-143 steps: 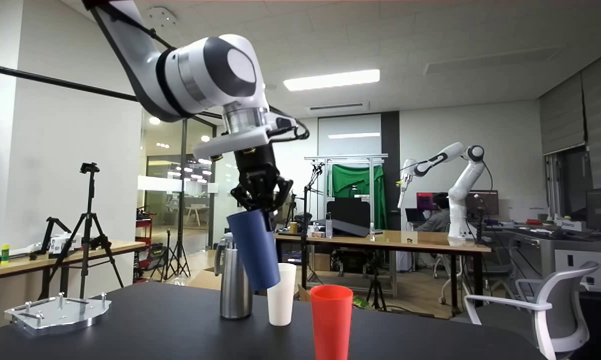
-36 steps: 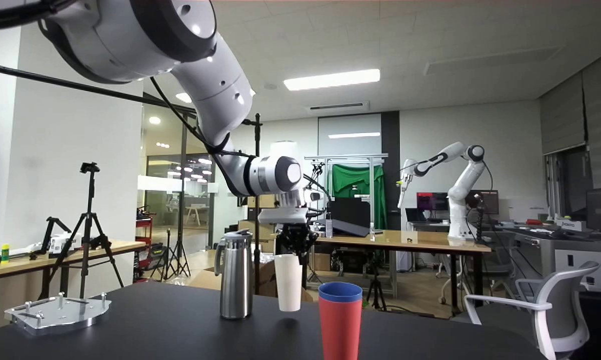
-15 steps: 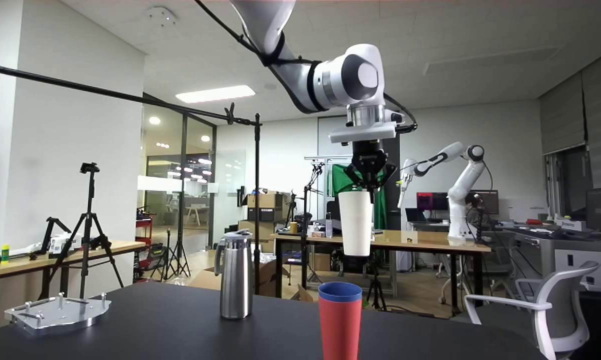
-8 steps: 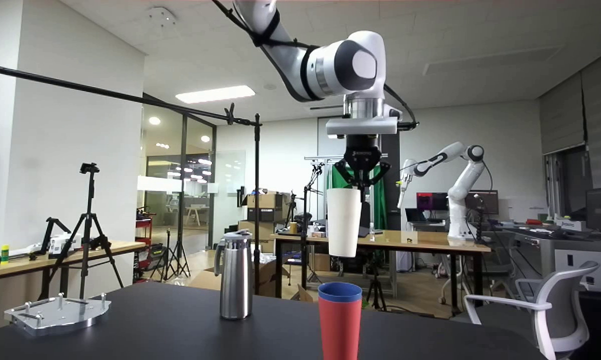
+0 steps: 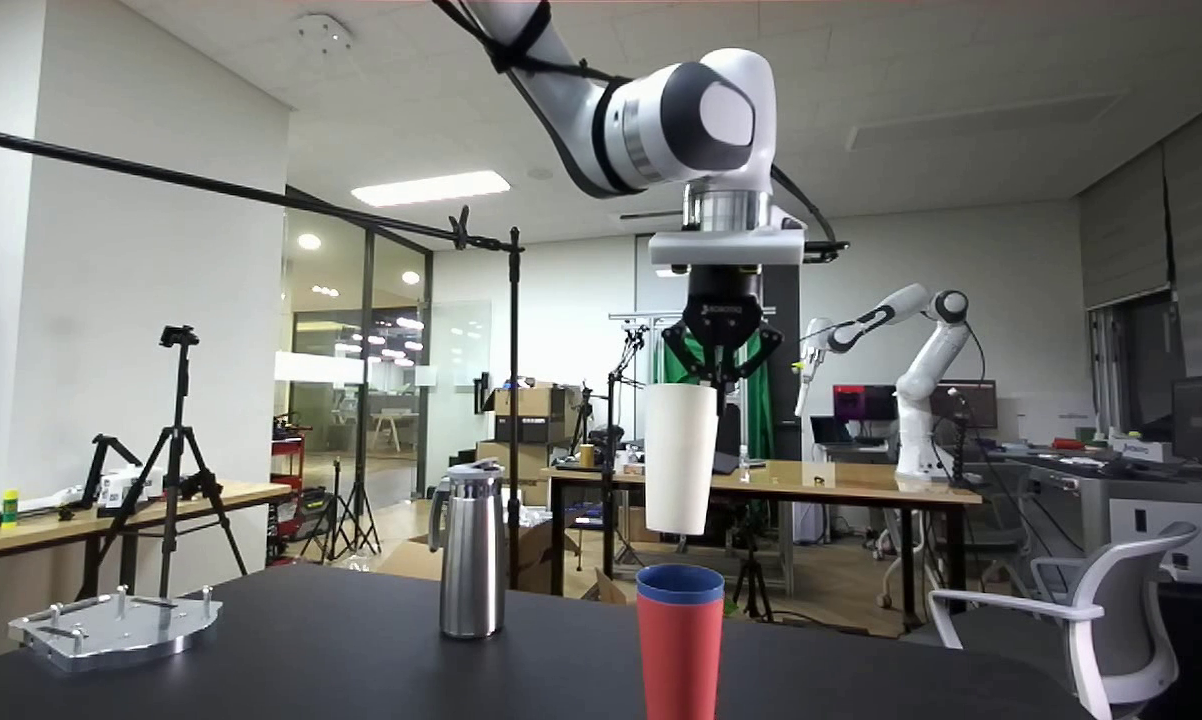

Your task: Put the blue cup inside the pink cup, put the white cup inside the blue cup

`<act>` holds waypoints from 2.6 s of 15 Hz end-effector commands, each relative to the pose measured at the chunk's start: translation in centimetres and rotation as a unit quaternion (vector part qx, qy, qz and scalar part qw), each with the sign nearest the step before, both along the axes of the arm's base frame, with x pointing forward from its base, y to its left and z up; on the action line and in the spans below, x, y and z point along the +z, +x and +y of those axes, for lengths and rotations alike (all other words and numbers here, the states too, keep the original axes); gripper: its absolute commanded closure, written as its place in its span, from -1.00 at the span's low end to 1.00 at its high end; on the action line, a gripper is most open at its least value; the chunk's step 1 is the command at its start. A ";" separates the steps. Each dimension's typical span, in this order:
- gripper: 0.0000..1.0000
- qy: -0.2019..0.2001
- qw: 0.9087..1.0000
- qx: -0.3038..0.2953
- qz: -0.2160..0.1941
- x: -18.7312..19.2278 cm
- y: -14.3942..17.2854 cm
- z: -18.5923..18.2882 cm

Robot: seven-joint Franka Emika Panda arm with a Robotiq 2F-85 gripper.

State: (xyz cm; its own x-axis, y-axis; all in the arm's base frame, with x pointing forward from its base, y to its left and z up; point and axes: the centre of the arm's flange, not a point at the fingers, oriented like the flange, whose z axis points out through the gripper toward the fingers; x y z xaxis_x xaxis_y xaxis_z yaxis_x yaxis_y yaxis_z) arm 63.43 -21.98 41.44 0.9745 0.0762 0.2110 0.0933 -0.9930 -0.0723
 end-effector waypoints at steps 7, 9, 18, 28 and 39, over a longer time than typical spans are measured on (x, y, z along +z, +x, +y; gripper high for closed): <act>0.99 -0.001 1.000 -0.009 0.005 -1.7 -1.2 -0.1; 0.99 -0.002 1.000 -0.010 0.009 -2.0 -1.1 0.0; 0.99 -0.009 1.000 -0.014 0.025 -4.4 -0.2 -0.4; 0.99 -0.018 1.000 -0.015 0.018 -6.4 0.4 -0.5; 0.99 -0.067 0.997 0.013 0.044 -11.4 0.4 0.8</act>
State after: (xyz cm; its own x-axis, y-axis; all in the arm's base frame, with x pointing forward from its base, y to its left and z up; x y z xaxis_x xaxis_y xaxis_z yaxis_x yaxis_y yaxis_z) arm 64.10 -21.75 31.24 0.9827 0.1319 0.1300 0.1313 -0.9913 0.0131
